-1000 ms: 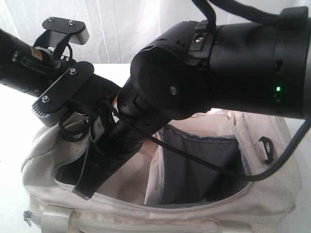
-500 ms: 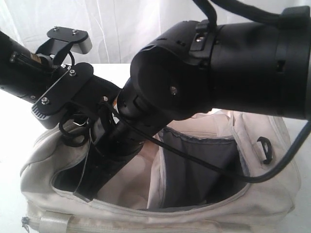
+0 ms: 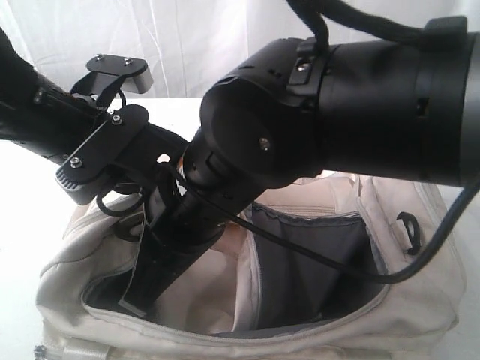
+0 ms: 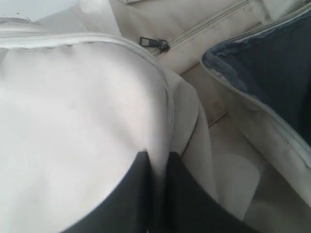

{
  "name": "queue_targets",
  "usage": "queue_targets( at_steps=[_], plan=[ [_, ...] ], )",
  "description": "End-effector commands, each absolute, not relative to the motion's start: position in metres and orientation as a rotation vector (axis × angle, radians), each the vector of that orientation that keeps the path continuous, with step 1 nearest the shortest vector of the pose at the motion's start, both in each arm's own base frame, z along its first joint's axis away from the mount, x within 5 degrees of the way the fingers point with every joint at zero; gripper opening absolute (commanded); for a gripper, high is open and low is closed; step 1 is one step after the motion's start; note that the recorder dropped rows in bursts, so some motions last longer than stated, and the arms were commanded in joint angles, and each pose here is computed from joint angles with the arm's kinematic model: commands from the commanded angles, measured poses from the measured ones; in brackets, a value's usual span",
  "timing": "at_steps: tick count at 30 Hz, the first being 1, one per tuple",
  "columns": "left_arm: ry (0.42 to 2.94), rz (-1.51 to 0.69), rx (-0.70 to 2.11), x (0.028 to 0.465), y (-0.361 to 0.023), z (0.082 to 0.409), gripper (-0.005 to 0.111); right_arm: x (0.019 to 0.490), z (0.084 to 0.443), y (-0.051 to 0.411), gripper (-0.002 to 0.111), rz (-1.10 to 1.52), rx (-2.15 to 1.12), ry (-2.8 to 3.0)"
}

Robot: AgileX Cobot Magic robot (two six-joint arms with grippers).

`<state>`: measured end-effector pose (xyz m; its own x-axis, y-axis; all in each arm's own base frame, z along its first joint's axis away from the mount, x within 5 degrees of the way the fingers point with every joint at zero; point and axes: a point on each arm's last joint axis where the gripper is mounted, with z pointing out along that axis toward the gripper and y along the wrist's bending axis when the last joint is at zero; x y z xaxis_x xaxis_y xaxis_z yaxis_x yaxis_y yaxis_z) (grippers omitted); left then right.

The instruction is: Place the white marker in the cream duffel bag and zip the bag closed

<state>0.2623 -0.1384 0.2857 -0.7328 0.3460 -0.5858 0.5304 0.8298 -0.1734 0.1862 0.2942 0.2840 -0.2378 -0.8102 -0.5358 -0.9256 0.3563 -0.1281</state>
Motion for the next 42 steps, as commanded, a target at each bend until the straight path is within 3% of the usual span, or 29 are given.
queue_targets(
  at_steps=[1, 12, 23, 42],
  plan=[
    [2.439, -0.400, 0.659, 0.266, -0.139, 0.283, 0.003, 0.185, 0.296, 0.295, 0.000, 0.324, -1.470, 2.033],
    [2.383, -0.323, 0.674, 0.272, -0.135, 0.285, 0.004, 0.181, 0.303, 0.293, 0.000, 0.332, -1.469, 2.019],
    [2.411, -0.256, 0.413, 0.290, -0.097, 0.286, 0.004, 0.178, 0.314, 0.288, 0.000, 0.354, -1.444, 1.999],
    [2.350, -0.252, 0.391, 0.294, -0.097, 0.290, 0.004, 0.158, 0.315, 0.297, 0.000, 0.493, -1.555, 2.007]
  ],
)
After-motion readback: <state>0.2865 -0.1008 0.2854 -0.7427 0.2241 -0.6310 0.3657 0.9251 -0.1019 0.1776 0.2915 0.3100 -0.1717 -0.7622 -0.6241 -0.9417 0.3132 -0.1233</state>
